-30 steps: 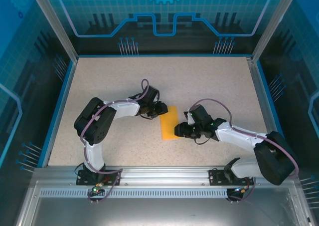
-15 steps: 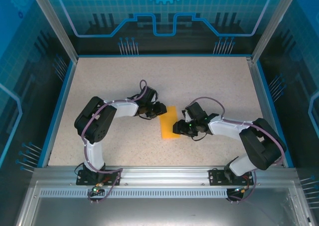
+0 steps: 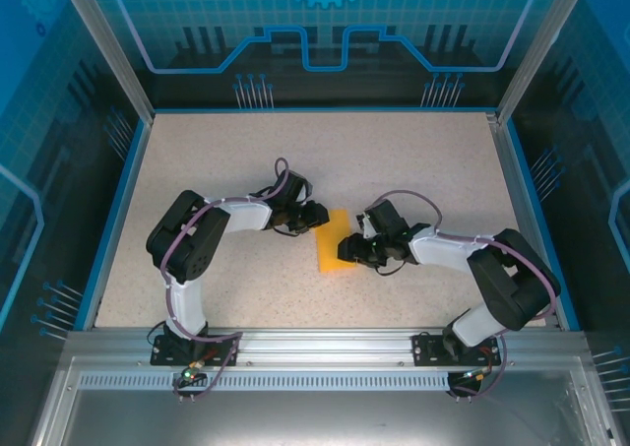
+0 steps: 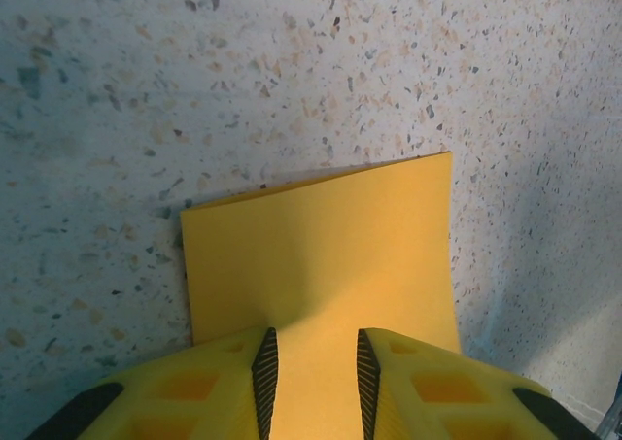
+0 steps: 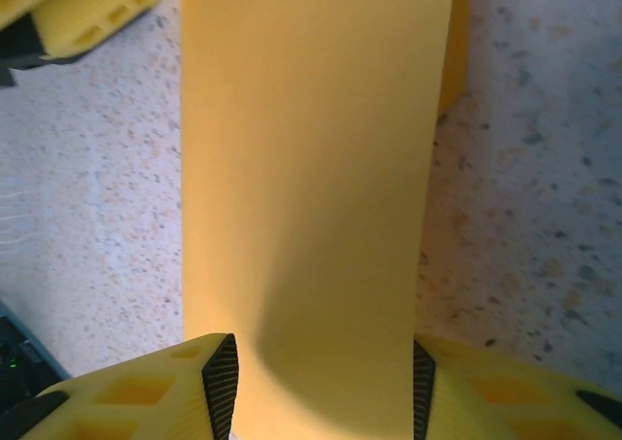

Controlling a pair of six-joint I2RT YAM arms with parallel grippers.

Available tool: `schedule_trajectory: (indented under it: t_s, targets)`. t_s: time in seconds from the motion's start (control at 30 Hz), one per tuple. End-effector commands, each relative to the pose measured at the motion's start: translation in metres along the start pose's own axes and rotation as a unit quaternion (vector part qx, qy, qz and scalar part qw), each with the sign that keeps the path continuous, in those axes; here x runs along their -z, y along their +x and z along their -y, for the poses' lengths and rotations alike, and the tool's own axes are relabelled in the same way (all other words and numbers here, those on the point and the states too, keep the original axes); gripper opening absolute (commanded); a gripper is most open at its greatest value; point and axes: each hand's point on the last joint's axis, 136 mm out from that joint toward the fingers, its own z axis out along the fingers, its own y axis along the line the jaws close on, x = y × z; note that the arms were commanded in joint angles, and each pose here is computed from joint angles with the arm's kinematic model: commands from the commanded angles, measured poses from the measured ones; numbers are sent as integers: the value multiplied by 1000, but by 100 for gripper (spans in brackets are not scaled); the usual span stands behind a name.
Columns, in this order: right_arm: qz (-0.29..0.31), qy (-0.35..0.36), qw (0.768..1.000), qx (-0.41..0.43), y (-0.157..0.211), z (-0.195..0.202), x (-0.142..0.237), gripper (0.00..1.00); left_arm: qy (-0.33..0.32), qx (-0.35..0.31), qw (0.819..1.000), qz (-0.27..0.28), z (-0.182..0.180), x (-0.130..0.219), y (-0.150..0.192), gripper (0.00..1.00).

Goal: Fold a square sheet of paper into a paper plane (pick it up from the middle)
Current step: Third fold the triangle at the center of the table.

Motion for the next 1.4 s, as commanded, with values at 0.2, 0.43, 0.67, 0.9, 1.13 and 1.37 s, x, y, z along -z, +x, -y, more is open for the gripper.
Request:
schedule_trajectory:
  t_s: [0.2,0.43,0.67,0.9,1.13,1.37]
  targets:
    - [-13,-51,999,-10,-23,-3,-8,47,-12,-11,999,-38,-14,-6,15,33]
    - [-33,-82,996,7,-36,-9,-12,42,-13,-23,999,-44,-12,-4,17,33]
    - [-41,-70,997,4,-38,2,-13,36,-4,-40,998,-41,-2,5,15,36]
    - [-49,-88,995,4,-32,2,-13,21,24,-65,997,-29,21,22,11,42]
    - [-50,-57,997,-5,-25,16,-10,30,42,-108,993,4,47,60,23,50]
    - [-52,-54,997,3,-21,17,-8,21,41,-122,991,22,55,84,52,51]
